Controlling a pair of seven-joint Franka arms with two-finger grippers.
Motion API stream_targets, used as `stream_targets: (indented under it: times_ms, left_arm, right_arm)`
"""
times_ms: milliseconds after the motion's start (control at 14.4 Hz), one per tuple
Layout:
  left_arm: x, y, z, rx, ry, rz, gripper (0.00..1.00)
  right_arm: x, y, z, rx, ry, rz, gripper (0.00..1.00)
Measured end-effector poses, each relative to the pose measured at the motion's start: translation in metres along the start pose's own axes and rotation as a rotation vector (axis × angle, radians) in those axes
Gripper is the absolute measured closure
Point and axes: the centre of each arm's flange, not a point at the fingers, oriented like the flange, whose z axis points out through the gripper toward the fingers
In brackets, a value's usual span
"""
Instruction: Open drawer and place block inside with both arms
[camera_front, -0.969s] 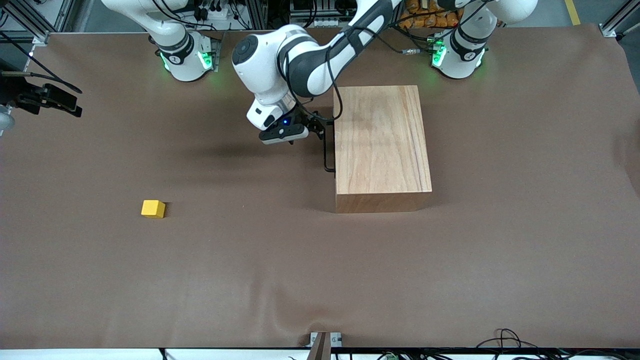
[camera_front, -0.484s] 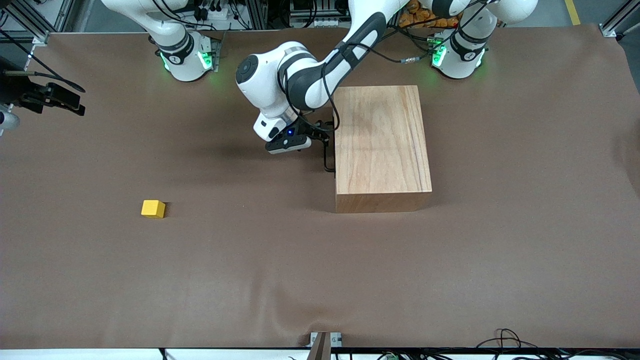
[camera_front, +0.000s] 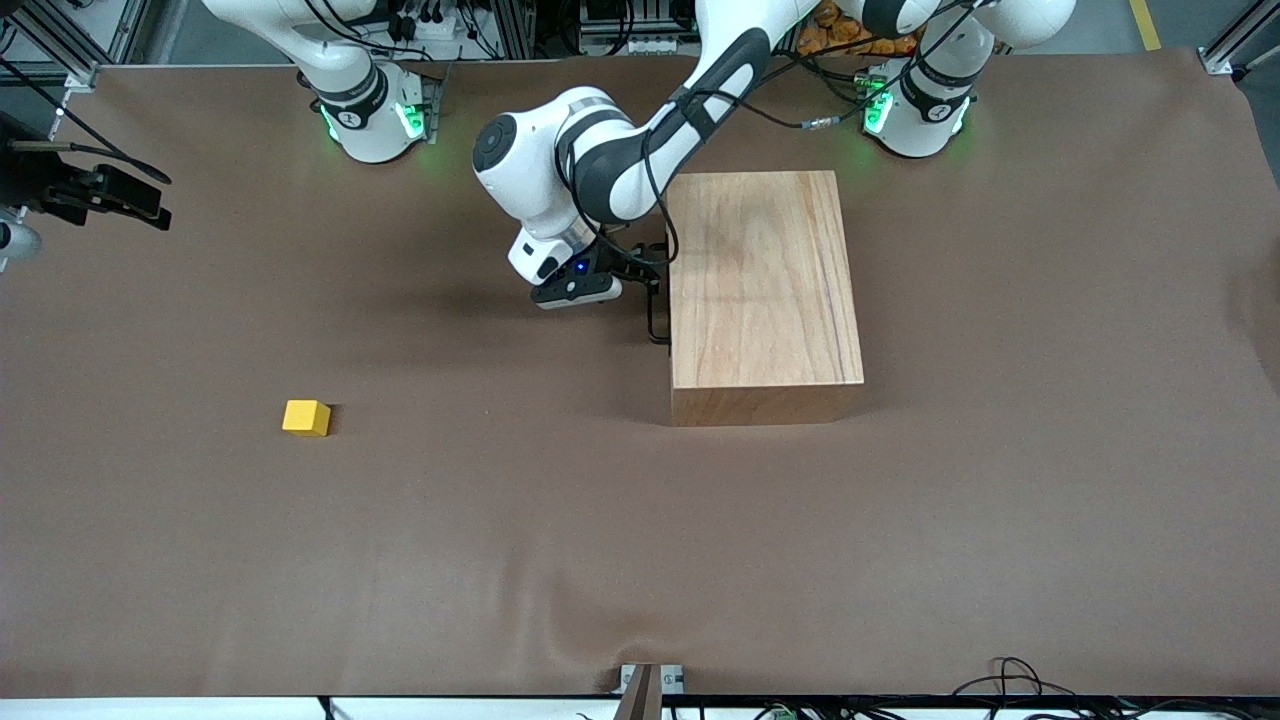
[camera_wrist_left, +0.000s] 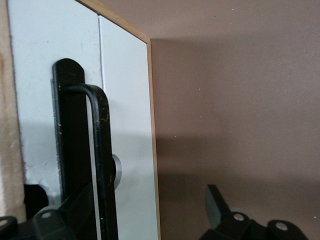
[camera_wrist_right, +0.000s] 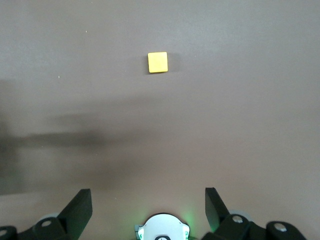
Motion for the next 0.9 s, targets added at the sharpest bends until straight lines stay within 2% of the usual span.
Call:
stream_targets:
  times_ms: [484, 900]
  left_arm:
    - [-0.0004, 0.0021, 0.0041, 0.002, -0.001, 0.036, 0.0]
    - [0.0011, 0.0074, 0.0025, -0.032, 0.021, 0.038, 0.0]
  right_arm:
    - [0.0005, 0.0034, 0.0021, 0.002, -0.005, 0.006, 0.0]
    - [-0.001, 0.0057, 0.0033, 0.003, -0.019, -0.003, 0.0]
